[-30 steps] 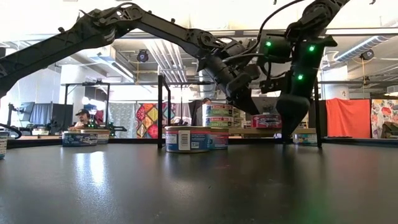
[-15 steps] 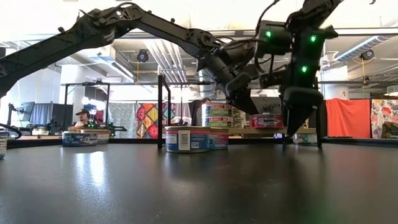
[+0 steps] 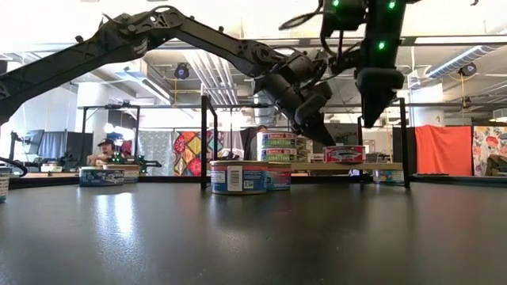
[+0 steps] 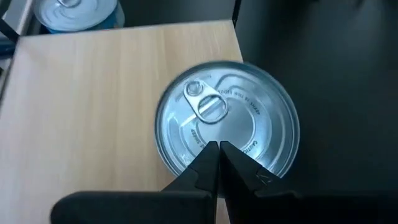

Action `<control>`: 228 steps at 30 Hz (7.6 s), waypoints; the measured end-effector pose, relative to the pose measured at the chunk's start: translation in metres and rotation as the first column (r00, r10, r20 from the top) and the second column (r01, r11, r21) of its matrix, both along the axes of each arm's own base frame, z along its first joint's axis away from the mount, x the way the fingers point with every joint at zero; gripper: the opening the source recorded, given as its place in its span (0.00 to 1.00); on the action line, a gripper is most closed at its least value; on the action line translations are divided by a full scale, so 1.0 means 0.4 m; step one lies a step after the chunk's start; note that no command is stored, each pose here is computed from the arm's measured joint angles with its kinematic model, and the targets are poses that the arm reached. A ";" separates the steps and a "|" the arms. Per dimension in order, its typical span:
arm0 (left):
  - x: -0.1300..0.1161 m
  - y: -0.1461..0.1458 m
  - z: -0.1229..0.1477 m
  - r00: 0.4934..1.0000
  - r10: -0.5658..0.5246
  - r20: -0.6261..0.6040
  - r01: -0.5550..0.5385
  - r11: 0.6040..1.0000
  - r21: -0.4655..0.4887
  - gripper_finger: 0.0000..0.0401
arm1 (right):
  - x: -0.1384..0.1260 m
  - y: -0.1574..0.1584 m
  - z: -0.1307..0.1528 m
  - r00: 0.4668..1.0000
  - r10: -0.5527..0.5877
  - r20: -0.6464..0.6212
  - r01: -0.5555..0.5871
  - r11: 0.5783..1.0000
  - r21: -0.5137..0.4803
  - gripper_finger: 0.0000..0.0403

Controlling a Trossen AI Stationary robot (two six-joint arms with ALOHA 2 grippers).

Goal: Stack canned seafood by type on shelf
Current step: Put the red tuna can on the shelf, then adjust the green tuna cans on the shelf

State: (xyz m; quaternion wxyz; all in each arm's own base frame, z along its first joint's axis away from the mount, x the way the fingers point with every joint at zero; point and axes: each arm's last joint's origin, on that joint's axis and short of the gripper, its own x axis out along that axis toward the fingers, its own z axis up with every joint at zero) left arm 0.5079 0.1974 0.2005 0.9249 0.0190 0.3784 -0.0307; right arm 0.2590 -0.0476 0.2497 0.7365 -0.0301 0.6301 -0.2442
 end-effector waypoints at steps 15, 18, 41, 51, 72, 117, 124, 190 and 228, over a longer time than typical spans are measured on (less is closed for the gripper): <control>-0.024 -0.033 0.134 0.991 -0.016 0.132 0.025 0.997 -0.072 0.00 | -0.128 -0.020 0.076 0.927 0.097 0.363 -0.096 0.995 -0.022 0.04; -0.035 -0.062 0.144 0.989 -0.030 0.145 0.042 0.996 -0.083 0.00 | -0.128 -0.030 0.034 0.949 0.148 0.277 -0.148 0.989 -0.022 0.03; -0.396 -0.172 0.051 0.887 0.414 0.206 -0.420 0.908 -0.016 0.00 | -0.016 -0.260 -0.118 0.938 0.103 0.330 -0.190 0.951 0.243 0.02; -0.435 -0.114 0.023 0.857 0.491 0.157 -0.502 0.864 0.038 0.00 | 0.007 -0.316 -0.095 0.979 0.105 0.175 -0.138 0.973 0.183 0.02; -0.464 -0.097 0.027 0.889 0.448 0.096 -0.457 0.879 0.132 0.00 | -0.011 -0.416 -0.121 0.903 0.397 -0.166 -0.412 0.908 -0.069 0.02; -0.484 -0.118 0.098 0.910 0.377 0.173 -0.405 0.898 0.173 0.00 | 0.046 -0.426 -0.101 0.943 0.331 0.010 -0.329 0.940 -0.091 0.02; -0.490 -0.122 0.118 0.909 0.368 0.196 -0.400 0.902 0.161 0.00 | 0.112 -0.413 0.021 0.919 0.385 0.083 -0.359 0.906 -0.225 0.02; -0.602 -0.311 0.215 0.877 0.214 0.430 -0.245 0.969 0.017 0.00 | 0.249 -0.296 0.057 0.778 0.416 0.471 -0.448 0.893 -0.048 0.02; -0.664 -0.417 0.124 0.852 0.077 0.518 -0.100 0.995 0.017 0.00 | 0.298 -0.288 0.011 0.731 0.354 0.583 -0.386 0.919 -0.073 0.02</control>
